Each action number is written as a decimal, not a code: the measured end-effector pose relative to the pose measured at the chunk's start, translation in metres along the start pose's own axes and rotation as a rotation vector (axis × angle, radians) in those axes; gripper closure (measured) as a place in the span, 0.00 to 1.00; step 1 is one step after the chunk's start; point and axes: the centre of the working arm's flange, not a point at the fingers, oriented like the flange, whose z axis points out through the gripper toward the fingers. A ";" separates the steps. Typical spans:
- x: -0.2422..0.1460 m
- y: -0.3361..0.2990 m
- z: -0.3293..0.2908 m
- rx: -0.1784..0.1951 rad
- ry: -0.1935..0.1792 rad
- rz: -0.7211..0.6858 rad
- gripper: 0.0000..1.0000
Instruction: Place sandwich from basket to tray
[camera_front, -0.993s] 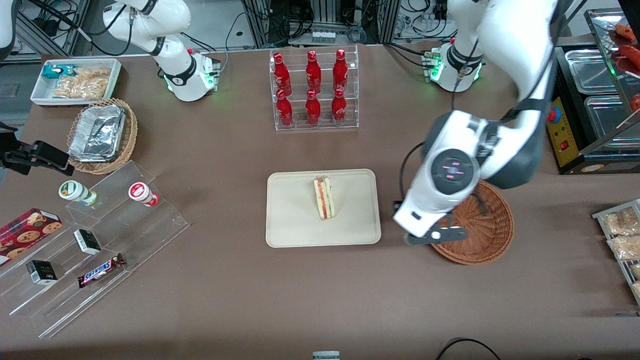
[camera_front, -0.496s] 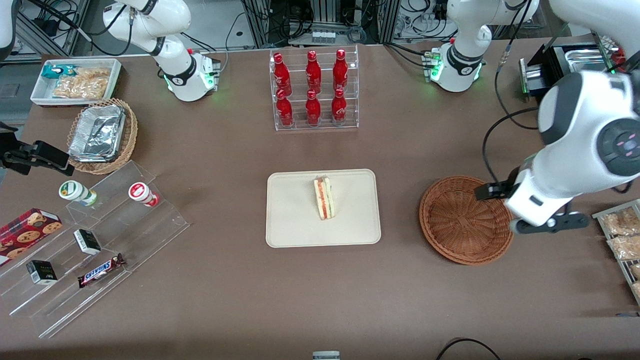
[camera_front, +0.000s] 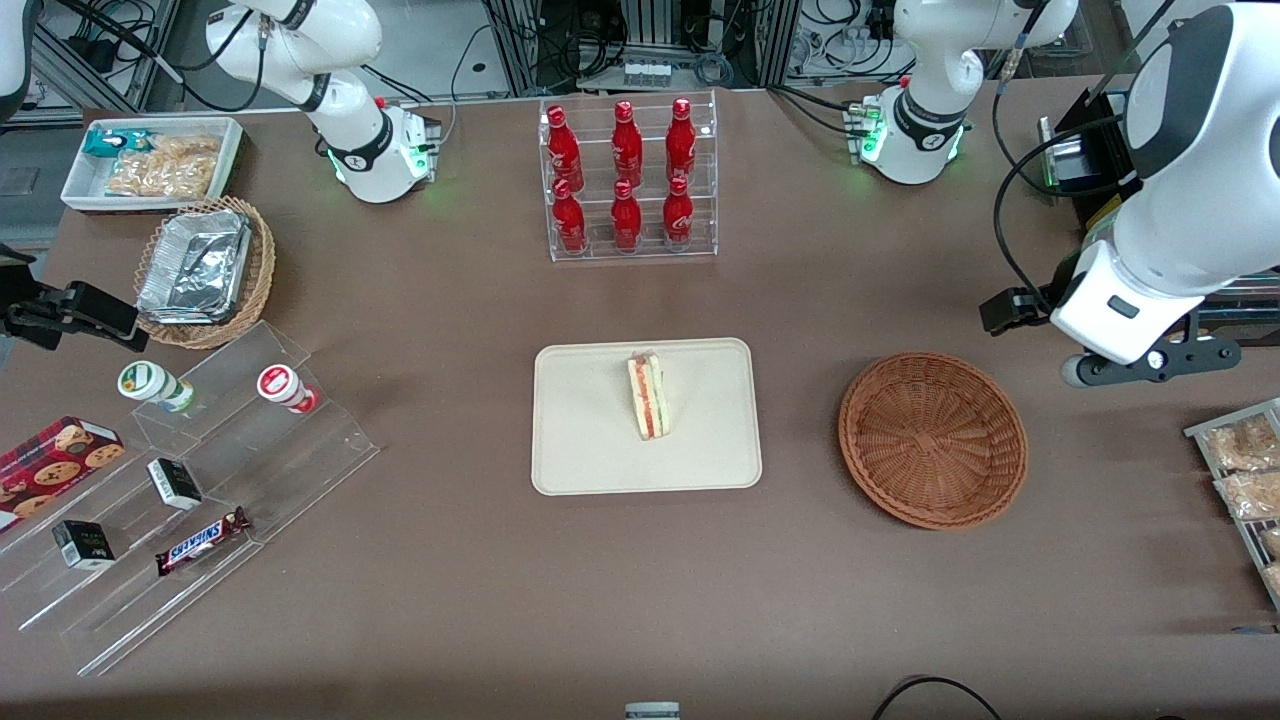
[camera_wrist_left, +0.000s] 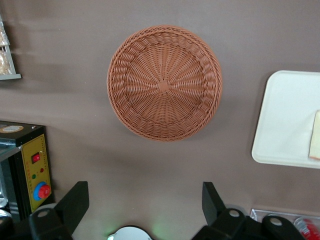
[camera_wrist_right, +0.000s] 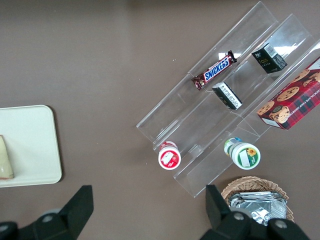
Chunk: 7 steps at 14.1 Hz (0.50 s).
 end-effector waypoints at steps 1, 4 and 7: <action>-0.001 -0.002 0.000 0.001 0.000 0.007 0.00; -0.006 -0.009 -0.002 0.002 0.001 0.012 0.00; -0.016 -0.014 -0.005 0.006 0.002 0.023 0.00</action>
